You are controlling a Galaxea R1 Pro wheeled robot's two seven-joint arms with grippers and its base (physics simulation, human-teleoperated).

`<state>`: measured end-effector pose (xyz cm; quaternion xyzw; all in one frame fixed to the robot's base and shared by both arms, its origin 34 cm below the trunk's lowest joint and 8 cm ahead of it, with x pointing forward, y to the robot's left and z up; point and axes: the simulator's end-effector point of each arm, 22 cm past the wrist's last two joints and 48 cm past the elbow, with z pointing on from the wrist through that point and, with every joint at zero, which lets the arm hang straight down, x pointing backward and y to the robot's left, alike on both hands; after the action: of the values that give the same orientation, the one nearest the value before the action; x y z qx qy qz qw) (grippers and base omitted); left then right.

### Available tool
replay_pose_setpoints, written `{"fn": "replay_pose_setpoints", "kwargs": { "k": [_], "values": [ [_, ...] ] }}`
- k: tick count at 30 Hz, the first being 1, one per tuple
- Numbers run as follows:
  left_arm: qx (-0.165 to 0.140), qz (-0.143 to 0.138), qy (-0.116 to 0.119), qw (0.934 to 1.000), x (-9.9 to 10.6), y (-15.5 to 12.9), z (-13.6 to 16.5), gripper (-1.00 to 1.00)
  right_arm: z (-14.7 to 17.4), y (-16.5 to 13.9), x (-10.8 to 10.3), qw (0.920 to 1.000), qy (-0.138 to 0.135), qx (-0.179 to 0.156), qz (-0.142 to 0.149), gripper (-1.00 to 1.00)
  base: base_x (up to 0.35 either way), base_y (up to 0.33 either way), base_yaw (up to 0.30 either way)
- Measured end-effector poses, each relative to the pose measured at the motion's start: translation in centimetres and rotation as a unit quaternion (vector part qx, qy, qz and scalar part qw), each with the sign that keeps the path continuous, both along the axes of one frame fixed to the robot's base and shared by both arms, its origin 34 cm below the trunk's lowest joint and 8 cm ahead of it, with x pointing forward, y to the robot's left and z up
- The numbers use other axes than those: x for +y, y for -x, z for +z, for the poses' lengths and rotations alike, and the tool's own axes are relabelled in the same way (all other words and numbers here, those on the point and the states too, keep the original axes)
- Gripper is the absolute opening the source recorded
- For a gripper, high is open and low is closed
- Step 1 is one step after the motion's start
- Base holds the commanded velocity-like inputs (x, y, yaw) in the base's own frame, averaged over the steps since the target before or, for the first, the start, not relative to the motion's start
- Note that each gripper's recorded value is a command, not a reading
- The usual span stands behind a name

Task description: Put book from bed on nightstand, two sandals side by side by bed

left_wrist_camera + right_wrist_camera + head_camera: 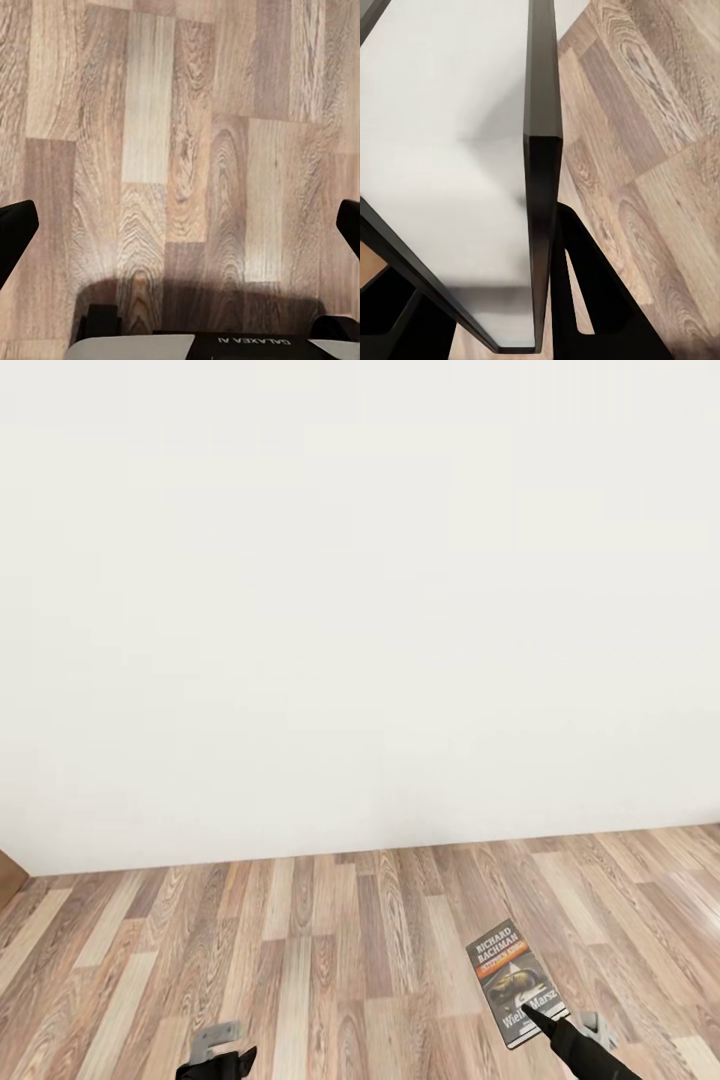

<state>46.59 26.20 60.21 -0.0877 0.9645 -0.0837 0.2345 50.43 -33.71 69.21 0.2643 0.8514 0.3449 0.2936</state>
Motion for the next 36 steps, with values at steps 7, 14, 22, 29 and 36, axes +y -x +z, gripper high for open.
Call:
{"fn": "replay_pose_setpoints", "kwargs": {
  "k": [7, 14, 22, 29, 36],
  "values": [
    [-0.006, 0.0, 0.0, 1.0, -0.1, -0.4, 0.4, 1.0, 0.4, -0.4, -0.2, 0.9999, 0.006, -0.009, 0.0, -1.0, 0.0, 0.0, 0.0],
    [-0.01, 0.0, 0.0, 1.0, 0.0, -0.7, 0.7, 1.0, 0.7, -0.5, -0.2, 0.9999, 0.006, -0.013, 0.0, -1.0, 0.0, 0.0, 0.0],
    [-0.01, 0.0, 0.0, 0.9999, 0.0, -0.7, 0.7, 1.0, 0.7, -0.6, -0.2, 0.9999, 0.006, -0.013, 0.0, -1.0, 0.0, 0.0, 0.0],
    [-0.013, 0.002, -0.002, 0.9999, 0.3, -0.9, 0.8, 1.0, 0.9, -0.6, -0.2, 0.9999, 0.006, -0.015, -0.001, -1.0, 0.0, 0.0, 0.0],
    [-0.018, 0.002, -0.004, 0.9998, 0.4, -1.2, 1.2, 1.0, 1.3, -0.9, -0.2, 0.9998, 0.006, -0.02, -0.001, -1.0, 0.0, 0.0, 0.0]
  ]
}}
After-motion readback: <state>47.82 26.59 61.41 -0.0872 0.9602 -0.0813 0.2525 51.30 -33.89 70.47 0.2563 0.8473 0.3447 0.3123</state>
